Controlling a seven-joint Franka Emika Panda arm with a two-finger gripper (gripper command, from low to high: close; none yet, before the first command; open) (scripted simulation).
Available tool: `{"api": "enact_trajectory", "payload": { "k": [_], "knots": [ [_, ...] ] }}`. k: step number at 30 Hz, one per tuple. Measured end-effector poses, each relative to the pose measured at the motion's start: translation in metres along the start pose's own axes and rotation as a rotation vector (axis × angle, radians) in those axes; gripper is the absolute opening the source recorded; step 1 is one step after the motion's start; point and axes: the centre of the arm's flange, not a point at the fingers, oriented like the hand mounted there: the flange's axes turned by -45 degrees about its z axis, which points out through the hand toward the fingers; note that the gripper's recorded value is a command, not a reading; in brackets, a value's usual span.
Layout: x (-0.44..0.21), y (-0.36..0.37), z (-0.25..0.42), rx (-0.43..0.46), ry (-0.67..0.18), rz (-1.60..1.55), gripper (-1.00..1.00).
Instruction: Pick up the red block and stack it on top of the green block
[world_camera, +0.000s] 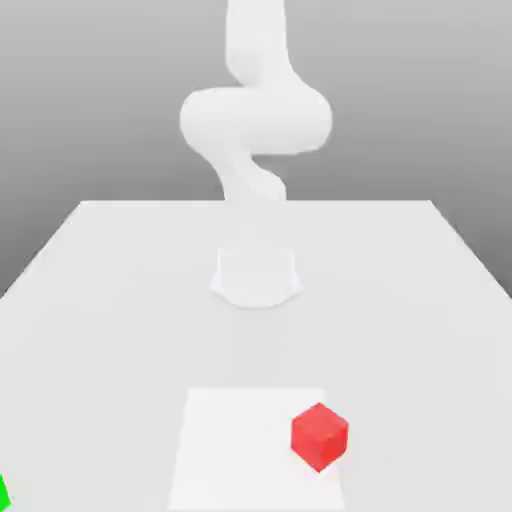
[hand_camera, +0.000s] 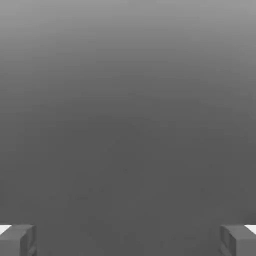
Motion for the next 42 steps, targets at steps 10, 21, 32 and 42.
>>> {"api": "enact_trajectory", "payload": {
  "k": [10,21,32,42],
  "knots": [
    [-0.078,-0.038,0.211,0.116,-0.321,-0.27,0.0],
    [-0.251,-0.077,0.358,0.233,-0.658,-0.586,0.0],
    [-0.31,-0.078,0.414,0.241,-0.69,-0.61,-1.0],
    [-0.261,-0.056,0.377,0.215,-0.698,-0.533,-1.0]
  ]
}}
